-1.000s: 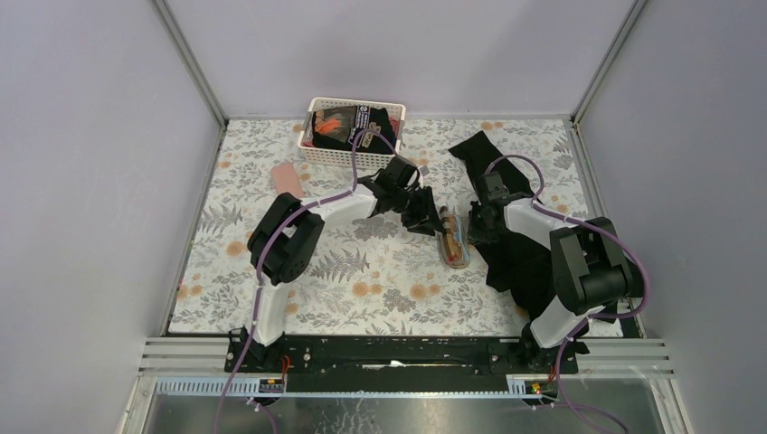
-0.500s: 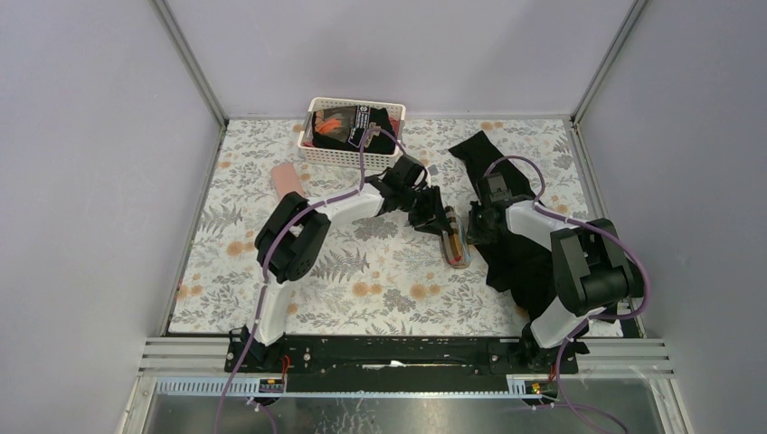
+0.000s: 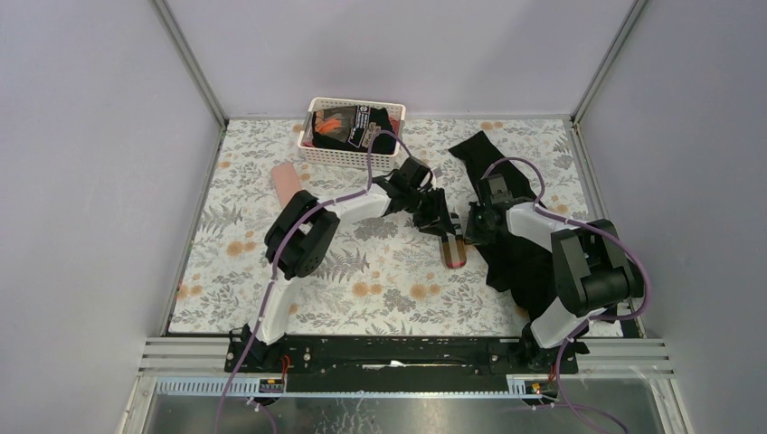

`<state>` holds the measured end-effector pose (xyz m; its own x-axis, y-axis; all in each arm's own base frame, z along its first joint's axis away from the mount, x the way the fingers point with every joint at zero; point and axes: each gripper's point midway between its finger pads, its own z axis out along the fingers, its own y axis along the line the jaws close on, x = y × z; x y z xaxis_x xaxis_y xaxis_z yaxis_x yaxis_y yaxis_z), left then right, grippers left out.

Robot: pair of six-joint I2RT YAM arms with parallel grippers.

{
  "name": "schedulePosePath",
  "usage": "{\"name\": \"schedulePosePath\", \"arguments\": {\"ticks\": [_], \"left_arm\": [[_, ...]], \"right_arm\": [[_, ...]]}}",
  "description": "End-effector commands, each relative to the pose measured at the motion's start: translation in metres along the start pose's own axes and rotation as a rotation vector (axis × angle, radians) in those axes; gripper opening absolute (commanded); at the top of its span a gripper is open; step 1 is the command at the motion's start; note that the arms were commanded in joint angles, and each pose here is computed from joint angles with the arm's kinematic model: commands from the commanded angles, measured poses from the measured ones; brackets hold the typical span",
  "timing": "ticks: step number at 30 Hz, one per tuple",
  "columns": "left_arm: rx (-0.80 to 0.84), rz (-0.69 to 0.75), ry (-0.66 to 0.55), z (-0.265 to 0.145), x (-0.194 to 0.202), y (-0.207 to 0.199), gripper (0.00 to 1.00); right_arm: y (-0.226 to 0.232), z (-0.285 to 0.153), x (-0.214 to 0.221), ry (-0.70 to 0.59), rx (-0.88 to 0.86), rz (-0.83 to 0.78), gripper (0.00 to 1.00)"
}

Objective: Organize the sunglasses
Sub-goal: Close the sunglasses case at the center of the board, then reset both arms

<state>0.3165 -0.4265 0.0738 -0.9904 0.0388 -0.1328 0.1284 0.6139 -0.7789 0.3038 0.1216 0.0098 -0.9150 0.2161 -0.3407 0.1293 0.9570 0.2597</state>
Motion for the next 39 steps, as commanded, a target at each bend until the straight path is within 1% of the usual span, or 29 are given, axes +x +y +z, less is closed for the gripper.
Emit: {"name": "schedulePosePath", "arguments": {"ticks": [1,8,11,15,16,18,19,20,22,24,27,29,30,31,33,34,35,36,39], "left_arm": [[-0.058,-0.012,0.064,0.026,0.021,0.023,0.41],[-0.052,0.003,0.051,0.019,0.017,0.014,0.41],[-0.038,0.032,0.022,0.004,0.013,-0.003,0.41],[-0.023,0.110,-0.048,-0.031,0.006,-0.034,0.41],[-0.022,0.123,-0.064,-0.040,0.004,-0.040,0.42],[-0.019,0.162,-0.099,-0.058,0.003,-0.052,0.42],[-0.019,0.178,-0.118,-0.067,0.002,-0.056,0.42],[-0.019,0.195,-0.141,-0.077,0.001,-0.061,0.42],[-0.024,0.222,-0.185,-0.097,0.000,-0.068,0.42],[-0.033,0.244,-0.234,-0.119,0.000,-0.069,0.43],[-0.022,0.258,-0.313,-0.158,0.001,-0.074,0.43],[-0.022,0.281,-0.393,-0.188,0.001,-0.077,0.43],[-0.023,0.310,-0.459,-0.211,0.003,-0.084,0.44],[-0.050,0.337,-0.517,-0.228,0.002,-0.083,0.44],[-0.168,0.373,-0.656,-0.260,-0.003,-0.068,0.45],[-0.230,0.377,-0.722,-0.276,-0.005,-0.059,0.45],[-0.290,0.370,-0.784,-0.291,-0.007,-0.049,0.48],[-0.335,0.369,-0.833,-0.304,-0.006,-0.041,0.53],[-0.421,0.371,-0.919,-0.334,0.002,-0.027,0.55]], "right_arm": [[0.018,-0.004,0.011,0.039,-0.088,0.003,0.10],[0.017,-0.013,0.006,0.015,-0.077,0.000,0.10],[0.010,-0.029,-0.005,-0.037,-0.025,-0.008,0.12],[-0.004,-0.059,-0.029,-0.153,0.078,-0.023,0.20],[-0.006,-0.069,-0.036,-0.187,0.095,-0.026,0.24],[-0.006,-0.088,-0.049,-0.256,0.107,-0.032,0.40],[-0.005,-0.100,-0.056,-0.299,0.107,-0.034,0.51],[-0.004,-0.110,-0.062,-0.334,0.102,-0.035,0.58],[0.000,-0.136,-0.074,-0.420,0.082,-0.035,0.69],[0.003,-0.160,-0.084,-0.500,0.065,-0.034,0.73],[0.003,-0.204,-0.096,-0.648,0.046,-0.016,0.76],[0.001,-0.229,-0.101,-0.755,0.032,-0.004,0.81],[-0.002,-0.240,-0.103,-0.804,0.031,0.002,0.84],[-0.005,-0.250,-0.104,-0.850,0.028,0.012,0.87],[-0.012,-0.265,-0.103,-0.929,0.032,0.039,0.91],[-0.016,-0.270,-0.103,-0.963,0.035,0.053,0.92],[-0.020,-0.274,-0.101,-0.990,0.041,0.072,0.92],[-0.025,-0.277,-0.099,-1.015,0.044,0.099,0.93],[-0.039,-0.285,-0.095,-1.090,0.057,0.178,0.93]]}}
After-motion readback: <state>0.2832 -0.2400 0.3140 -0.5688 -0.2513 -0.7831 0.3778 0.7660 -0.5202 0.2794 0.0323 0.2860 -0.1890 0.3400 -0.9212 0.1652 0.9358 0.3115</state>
